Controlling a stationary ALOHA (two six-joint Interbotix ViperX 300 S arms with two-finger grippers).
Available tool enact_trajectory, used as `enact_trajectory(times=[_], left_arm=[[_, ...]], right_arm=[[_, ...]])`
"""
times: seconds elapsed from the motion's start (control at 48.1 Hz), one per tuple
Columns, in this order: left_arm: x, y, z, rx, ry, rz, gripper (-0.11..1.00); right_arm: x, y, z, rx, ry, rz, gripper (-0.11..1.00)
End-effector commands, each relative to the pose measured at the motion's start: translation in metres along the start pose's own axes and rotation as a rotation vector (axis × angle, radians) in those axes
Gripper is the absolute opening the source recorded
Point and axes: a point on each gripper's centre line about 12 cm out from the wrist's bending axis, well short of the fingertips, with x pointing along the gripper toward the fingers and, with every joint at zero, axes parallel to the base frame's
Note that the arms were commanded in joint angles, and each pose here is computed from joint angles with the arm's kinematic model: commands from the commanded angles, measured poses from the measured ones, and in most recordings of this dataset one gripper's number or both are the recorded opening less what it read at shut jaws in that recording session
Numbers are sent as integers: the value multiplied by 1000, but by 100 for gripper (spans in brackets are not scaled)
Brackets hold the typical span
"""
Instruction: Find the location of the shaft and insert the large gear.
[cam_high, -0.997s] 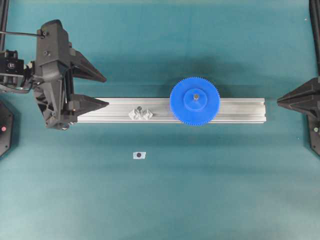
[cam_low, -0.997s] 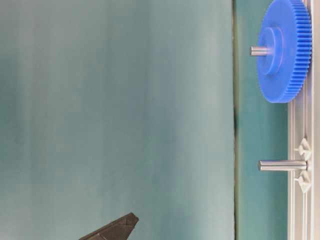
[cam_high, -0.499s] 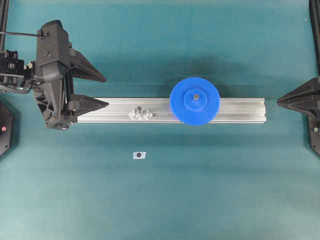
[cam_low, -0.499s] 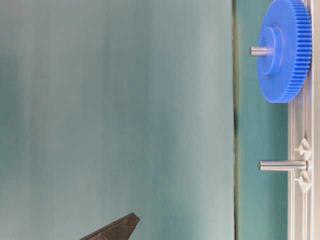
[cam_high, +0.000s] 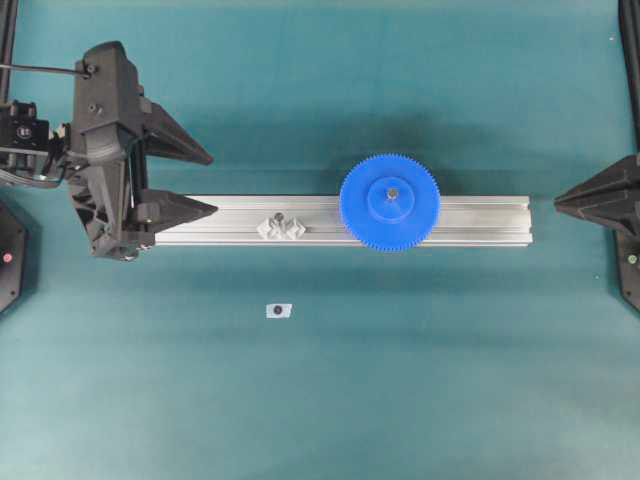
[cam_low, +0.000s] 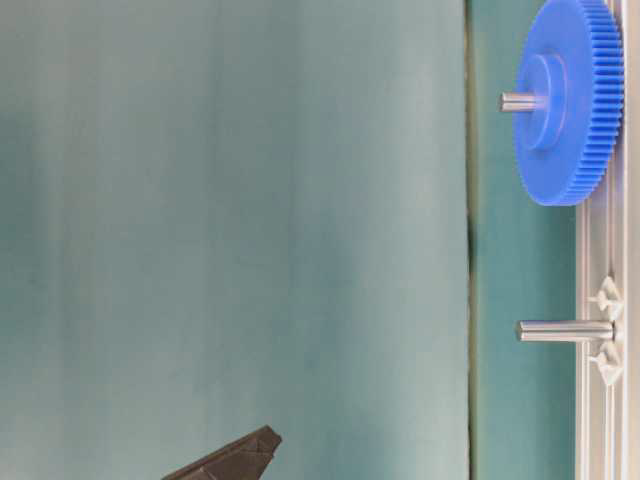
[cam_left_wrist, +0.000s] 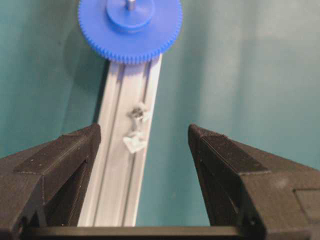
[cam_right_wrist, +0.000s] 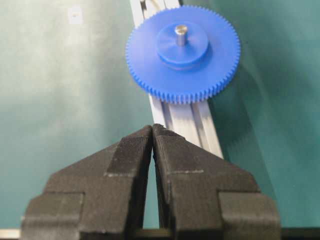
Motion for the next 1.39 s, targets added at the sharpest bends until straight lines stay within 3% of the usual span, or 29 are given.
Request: enact_trajectory(times=[0.0, 1.371], left_arm=[[-2, -1, 5, 6, -18, -3, 73], [6, -14, 3, 21, -43, -44, 73]], right_arm=[[-1, 0, 5, 7, -14, 0, 14], [-1, 0, 4, 0, -19, -3, 14]])
